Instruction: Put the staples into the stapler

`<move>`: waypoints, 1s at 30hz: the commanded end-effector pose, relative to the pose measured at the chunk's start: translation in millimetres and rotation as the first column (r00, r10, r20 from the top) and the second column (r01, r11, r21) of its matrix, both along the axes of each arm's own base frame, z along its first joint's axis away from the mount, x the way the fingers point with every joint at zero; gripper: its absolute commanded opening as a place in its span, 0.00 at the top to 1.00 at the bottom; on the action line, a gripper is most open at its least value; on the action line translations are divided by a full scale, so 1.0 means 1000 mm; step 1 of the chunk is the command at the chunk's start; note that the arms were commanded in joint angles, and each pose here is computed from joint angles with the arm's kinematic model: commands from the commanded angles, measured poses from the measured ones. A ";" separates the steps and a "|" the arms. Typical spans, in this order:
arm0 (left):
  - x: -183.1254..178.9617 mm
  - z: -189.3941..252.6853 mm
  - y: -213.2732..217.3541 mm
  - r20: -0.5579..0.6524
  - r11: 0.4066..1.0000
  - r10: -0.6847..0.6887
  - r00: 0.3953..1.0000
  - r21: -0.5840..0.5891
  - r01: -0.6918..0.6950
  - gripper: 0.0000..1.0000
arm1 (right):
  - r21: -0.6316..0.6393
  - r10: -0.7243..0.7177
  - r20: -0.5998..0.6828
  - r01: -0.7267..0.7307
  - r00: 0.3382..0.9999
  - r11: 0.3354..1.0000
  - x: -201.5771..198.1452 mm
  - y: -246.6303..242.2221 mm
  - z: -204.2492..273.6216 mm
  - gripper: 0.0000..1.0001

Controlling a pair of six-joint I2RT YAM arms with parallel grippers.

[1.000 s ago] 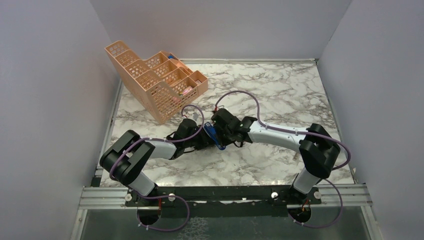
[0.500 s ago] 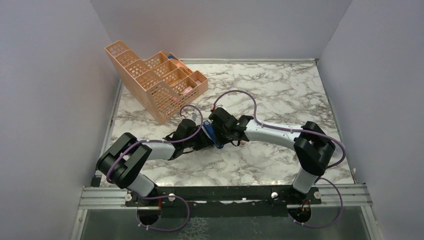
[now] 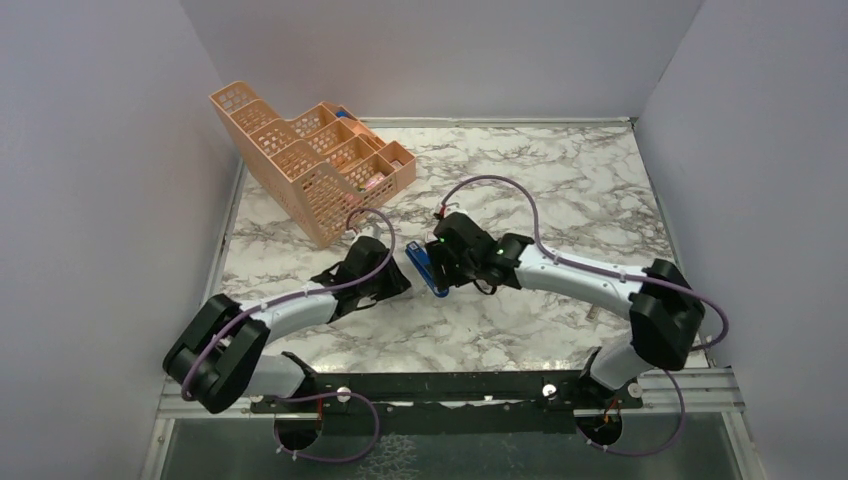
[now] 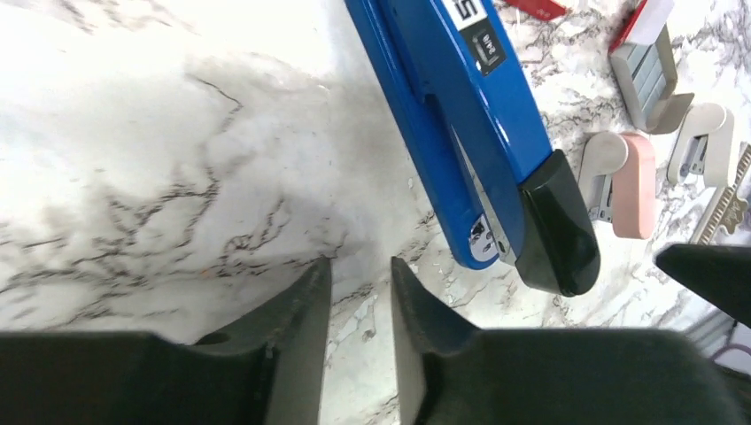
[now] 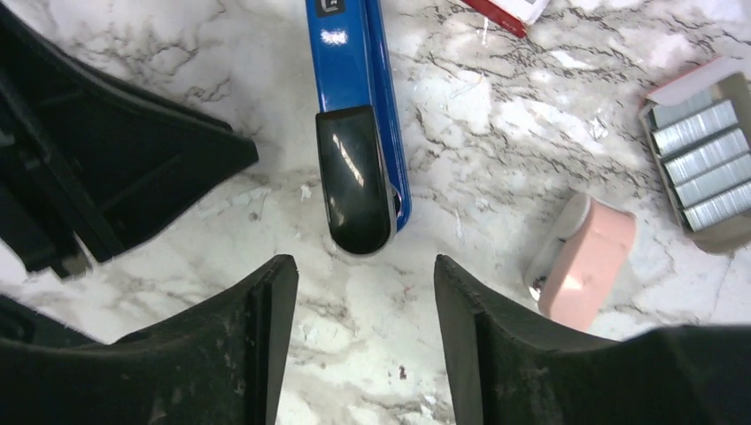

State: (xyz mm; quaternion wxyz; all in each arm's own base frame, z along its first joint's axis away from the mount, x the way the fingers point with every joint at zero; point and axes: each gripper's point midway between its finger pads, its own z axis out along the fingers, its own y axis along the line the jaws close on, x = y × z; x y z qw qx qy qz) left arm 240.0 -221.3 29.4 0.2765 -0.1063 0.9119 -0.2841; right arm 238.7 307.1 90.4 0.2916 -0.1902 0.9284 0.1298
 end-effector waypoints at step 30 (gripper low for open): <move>-0.057 0.327 0.216 0.713 0.830 0.204 0.670 0.237 -0.505 0.01 | 0.411 -0.556 0.576 0.377 0.599 0.830 -0.044 -0.253 0.277 0.00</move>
